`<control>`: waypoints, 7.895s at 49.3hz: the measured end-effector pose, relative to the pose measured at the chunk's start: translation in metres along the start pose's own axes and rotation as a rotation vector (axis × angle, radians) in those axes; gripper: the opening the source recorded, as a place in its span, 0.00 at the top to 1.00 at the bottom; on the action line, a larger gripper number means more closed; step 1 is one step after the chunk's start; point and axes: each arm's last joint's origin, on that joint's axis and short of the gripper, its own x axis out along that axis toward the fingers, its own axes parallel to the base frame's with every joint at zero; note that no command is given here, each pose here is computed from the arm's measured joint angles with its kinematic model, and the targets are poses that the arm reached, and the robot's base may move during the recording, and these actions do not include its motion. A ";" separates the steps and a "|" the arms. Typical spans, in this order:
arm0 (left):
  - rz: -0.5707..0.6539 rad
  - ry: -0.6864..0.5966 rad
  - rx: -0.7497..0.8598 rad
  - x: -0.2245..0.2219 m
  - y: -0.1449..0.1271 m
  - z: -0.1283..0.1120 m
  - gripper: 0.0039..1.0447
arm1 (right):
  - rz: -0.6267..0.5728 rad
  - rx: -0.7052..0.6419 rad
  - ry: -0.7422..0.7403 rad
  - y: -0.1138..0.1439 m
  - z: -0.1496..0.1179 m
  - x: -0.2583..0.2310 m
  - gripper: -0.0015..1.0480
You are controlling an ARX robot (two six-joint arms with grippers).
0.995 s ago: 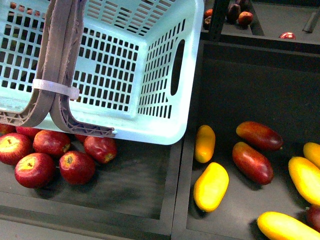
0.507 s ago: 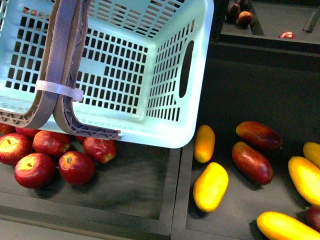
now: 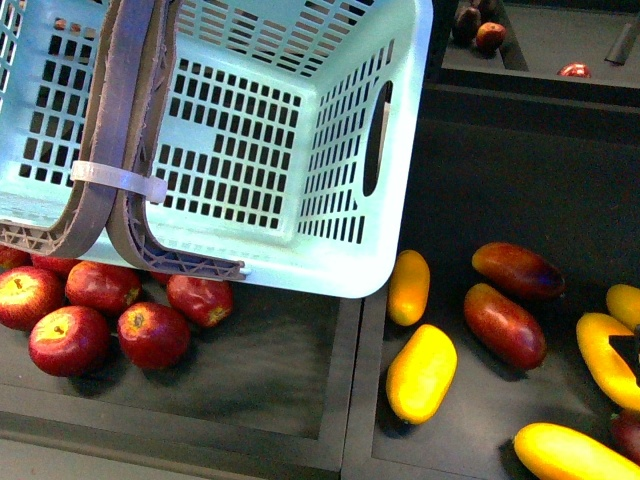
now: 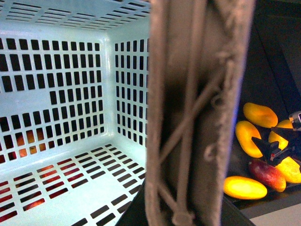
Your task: Pick mango and avocado into basket
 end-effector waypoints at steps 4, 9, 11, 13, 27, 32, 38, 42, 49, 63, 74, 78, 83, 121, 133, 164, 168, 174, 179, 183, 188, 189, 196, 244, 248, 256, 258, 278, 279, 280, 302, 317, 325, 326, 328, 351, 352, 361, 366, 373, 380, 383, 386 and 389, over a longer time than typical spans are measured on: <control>0.001 0.000 0.000 0.000 0.000 0.000 0.94 | 0.007 -0.002 0.008 -0.001 0.001 0.009 0.07; 0.005 -0.001 0.000 0.000 0.000 0.000 0.94 | 0.017 -0.006 0.012 -0.001 0.002 0.019 0.07; 0.005 -0.001 0.000 0.000 0.000 0.000 0.94 | 0.022 -0.010 0.015 0.001 0.001 0.022 0.07; 0.004 -0.001 0.000 0.000 0.000 0.000 0.94 | 0.025 -0.012 0.021 0.002 -0.001 0.026 0.07; 0.001 0.000 0.000 0.000 0.000 0.000 0.94 | 0.008 -0.005 0.043 0.005 -0.013 0.041 0.07; 0.002 0.000 0.000 0.000 0.000 0.000 0.94 | -0.001 0.004 0.035 0.004 -0.014 0.045 0.07; 0.003 0.000 0.000 0.000 0.000 0.000 0.94 | -0.004 0.009 0.026 0.002 -0.013 0.048 0.07; 0.003 -0.001 0.000 0.000 0.000 0.000 0.94 | -0.005 0.008 0.021 0.001 -0.012 0.051 0.07; 0.003 -0.001 0.000 0.000 0.000 0.000 0.94 | -0.002 0.012 0.030 0.001 -0.014 0.054 0.07; 0.003 -0.001 0.000 0.000 0.000 0.000 0.94 | 0.005 0.016 0.047 0.003 -0.020 0.055 0.07; 0.003 -0.001 0.000 0.000 0.000 0.000 0.94 | 0.007 0.031 0.060 0.005 -0.025 0.050 0.34; 0.003 -0.001 0.000 0.000 0.000 0.000 0.94 | 0.006 0.044 0.052 0.005 -0.022 0.042 0.39; 0.003 -0.001 0.000 0.000 0.000 0.000 0.94 | 0.005 0.071 0.010 0.003 -0.011 0.027 0.39; 0.002 0.000 0.000 0.000 0.000 0.000 0.94 | 0.313 0.041 -0.370 0.136 0.148 -0.142 0.39; 0.004 -0.001 0.000 0.000 0.000 0.000 0.94 | 0.483 -0.015 -0.385 0.217 0.164 -0.172 0.39; 0.003 -0.001 0.000 0.000 0.000 0.000 0.94 | 0.555 -0.105 -0.330 0.309 0.158 -0.173 0.39; 0.003 -0.001 0.000 0.000 0.000 0.000 0.94 | 0.552 -0.114 -0.316 0.316 0.155 -0.168 0.39; 0.003 -0.001 0.000 0.000 0.000 0.000 0.94 | 0.537 -0.123 -0.299 0.325 0.151 -0.161 0.39; 0.003 -0.001 0.000 0.000 0.000 0.000 0.94 | 0.518 -0.127 -0.291 0.331 0.149 -0.153 0.39; 0.004 -0.001 0.000 0.000 0.000 0.000 0.94 | 0.509 -0.129 -0.297 0.334 0.149 -0.150 0.39; 0.003 -0.001 0.000 0.000 0.000 0.000 0.94 | 0.469 -0.112 -0.358 0.335 0.154 -0.151 0.22; 0.001 0.000 0.000 0.000 0.000 0.000 0.94 | 0.461 -0.106 -0.374 0.334 0.155 -0.152 0.19; 0.002 0.000 0.002 0.000 0.000 0.000 0.94 | 0.425 -0.062 -0.473 0.318 0.164 -0.166 0.07; 0.006 -0.003 -0.003 0.000 0.000 0.001 0.94 | -0.177 0.313 -0.795 0.164 0.050 -0.287 0.07; 0.004 -0.002 -0.002 0.000 0.000 0.001 0.94 | -0.177 0.313 -0.795 0.164 0.050 -0.287 0.07; 0.001 -0.002 -0.002 0.000 0.000 0.001 0.94 | -0.077 0.076 -0.812 0.161 0.045 -0.287 0.29; 0.001 -0.002 -0.002 0.000 0.000 0.001 0.94 | -0.063 0.027 -0.810 0.157 0.042 -0.287 0.38; 0.005 -0.002 -0.002 0.000 0.000 0.001 0.94 | -0.122 -0.017 -0.817 0.151 0.028 -0.286 0.98; 0.004 -0.002 -0.002 0.000 0.000 0.001 0.94 | -0.122 -0.018 -0.821 0.151 0.027 -0.285 0.98; 0.004 -0.002 -0.002 0.000 0.000 0.001 0.94 | -0.122 -0.018 -0.821 0.151 0.025 -0.284 0.98; 0.005 -0.002 -0.003 0.000 0.000 0.001 0.94 | -0.122 -0.018 -0.816 0.152 0.012 -0.289 0.98; 0.003 -0.002 -0.002 0.000 0.000 0.001 0.94 | -0.122 -0.020 -0.814 0.152 0.012 -0.289 0.71; 0.004 -0.002 -0.002 0.000 0.000 0.001 0.94 | -0.122 -0.020 -0.813 0.152 0.012 -0.289 0.48; 0.004 -0.002 -0.002 0.000 0.000 0.001 0.94 | -0.123 -0.019 -0.813 0.152 0.012 -0.289 0.46; 0.003 -0.002 -0.002 0.000 0.000 0.001 0.94 | -0.122 -0.020 -0.813 0.152 0.012 -0.289 0.38; -0.026 0.005 0.002 0.000 -0.003 0.000 0.94 | -0.123 -0.019 -0.808 0.151 0.011 -0.288 0.07; -0.023 0.004 0.001 0.000 -0.003 0.000 0.94 | -0.124 -0.019 -0.811 0.151 0.012 -0.289 0.07; 0.002 -0.002 0.001 0.000 -0.001 0.001 0.94 | -0.123 -0.019 -0.812 0.151 0.012 -0.289 0.07; 0.014 -0.004 -0.003 0.000 0.001 0.001 0.94 | -0.123 -0.019 -0.811 0.151 0.011 -0.289 0.07; 0.013 -0.004 0.000 0.000 0.001 0.001 0.94 | -0.123 -0.019 -0.810 0.151 0.011 -0.289 0.07; 0.002 -0.002 -0.003 0.000 0.000 0.001 0.94 | -0.123 -0.019 -0.811 0.151 0.011 -0.289 0.07; -0.001 -0.001 -0.003 0.000 0.000 0.001 0.94 | -0.124 -0.019 -0.810 0.151 0.011 -0.289 0.07; -0.008 0.000 -0.002 0.000 -0.001 0.001 0.94 | -0.121 -0.020 -0.813 0.152 0.012 -0.289 0.07; -0.009 0.000 -0.002 0.000 -0.001 0.001 0.94 | -0.121 -0.020 -0.811 0.152 0.012 -0.289 0.07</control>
